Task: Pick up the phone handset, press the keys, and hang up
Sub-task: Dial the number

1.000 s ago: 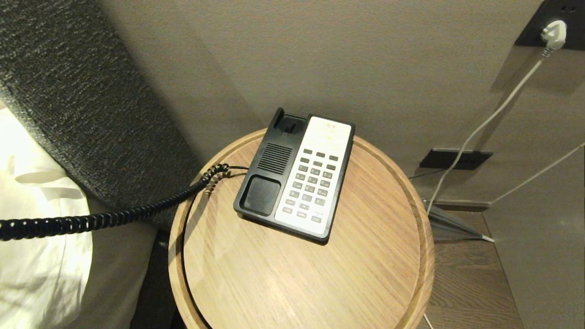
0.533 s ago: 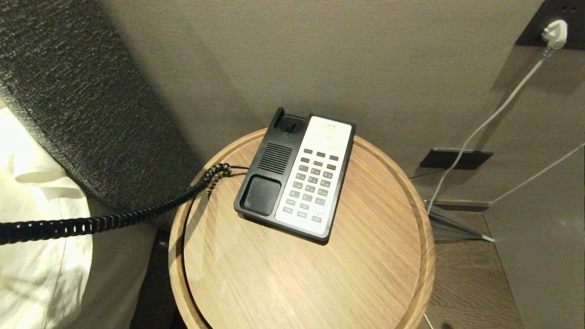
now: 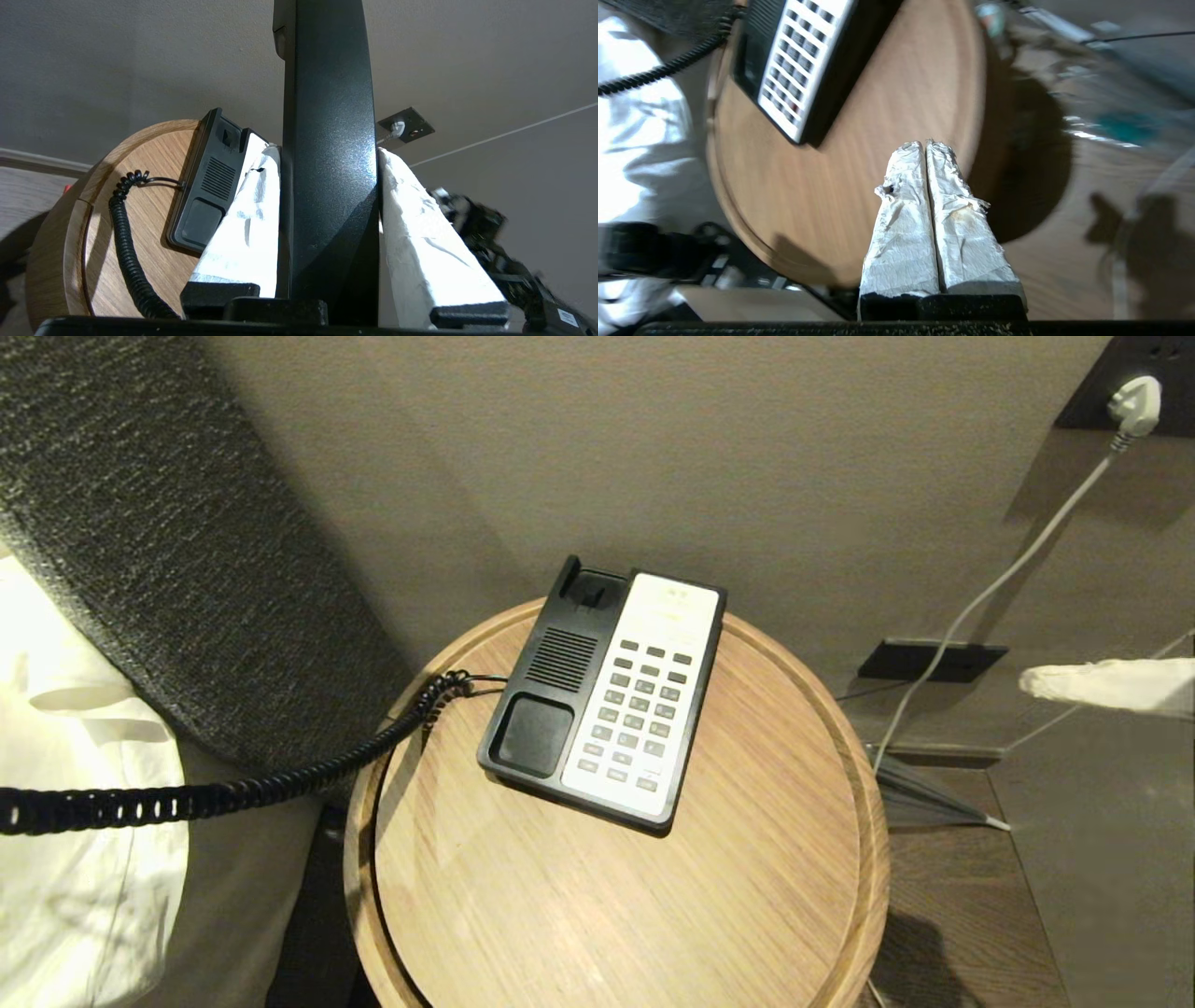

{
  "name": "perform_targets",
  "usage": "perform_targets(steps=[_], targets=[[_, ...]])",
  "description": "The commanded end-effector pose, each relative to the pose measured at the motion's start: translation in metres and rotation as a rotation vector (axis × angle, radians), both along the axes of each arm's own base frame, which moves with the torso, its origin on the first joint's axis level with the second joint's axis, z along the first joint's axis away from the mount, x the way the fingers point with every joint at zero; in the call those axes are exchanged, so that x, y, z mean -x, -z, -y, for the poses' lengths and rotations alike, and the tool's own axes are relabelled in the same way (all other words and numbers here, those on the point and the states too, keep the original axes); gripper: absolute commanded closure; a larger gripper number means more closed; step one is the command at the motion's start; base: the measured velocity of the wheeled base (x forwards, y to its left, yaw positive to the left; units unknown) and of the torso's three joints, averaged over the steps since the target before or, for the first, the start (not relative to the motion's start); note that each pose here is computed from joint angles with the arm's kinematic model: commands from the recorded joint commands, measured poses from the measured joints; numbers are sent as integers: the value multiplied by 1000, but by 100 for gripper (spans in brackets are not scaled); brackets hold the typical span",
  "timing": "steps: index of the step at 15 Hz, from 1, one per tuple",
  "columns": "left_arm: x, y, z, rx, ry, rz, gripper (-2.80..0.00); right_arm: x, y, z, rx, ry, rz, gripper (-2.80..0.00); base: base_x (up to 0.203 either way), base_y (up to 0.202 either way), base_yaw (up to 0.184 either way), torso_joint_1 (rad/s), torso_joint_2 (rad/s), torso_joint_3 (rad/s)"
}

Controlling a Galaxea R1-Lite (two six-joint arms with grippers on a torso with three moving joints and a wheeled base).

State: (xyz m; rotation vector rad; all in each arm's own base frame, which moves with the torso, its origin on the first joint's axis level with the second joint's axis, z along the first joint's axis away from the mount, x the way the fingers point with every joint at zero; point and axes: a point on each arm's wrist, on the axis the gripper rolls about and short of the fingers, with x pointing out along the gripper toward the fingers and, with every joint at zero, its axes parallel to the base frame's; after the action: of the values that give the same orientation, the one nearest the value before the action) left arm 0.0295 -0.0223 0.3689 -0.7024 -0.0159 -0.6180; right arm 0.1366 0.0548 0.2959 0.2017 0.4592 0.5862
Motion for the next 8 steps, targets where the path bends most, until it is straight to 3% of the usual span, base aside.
perform_targets(steps=[1,4,8], targets=[[-3,1,3,-5,-1,-13,0,-34,-1,-40,-20,-70,-81,0,0,0,0,0,0,0],[-2,0,1,0,-4,-9,0,-44,-8,-81,-23,-140,-110,0,0,0,0,0,0,0],[-3,0,2,-1,-1,-9,0,-63,16,-122,43,-142,-135,0,0,0,0,0,0,0]])
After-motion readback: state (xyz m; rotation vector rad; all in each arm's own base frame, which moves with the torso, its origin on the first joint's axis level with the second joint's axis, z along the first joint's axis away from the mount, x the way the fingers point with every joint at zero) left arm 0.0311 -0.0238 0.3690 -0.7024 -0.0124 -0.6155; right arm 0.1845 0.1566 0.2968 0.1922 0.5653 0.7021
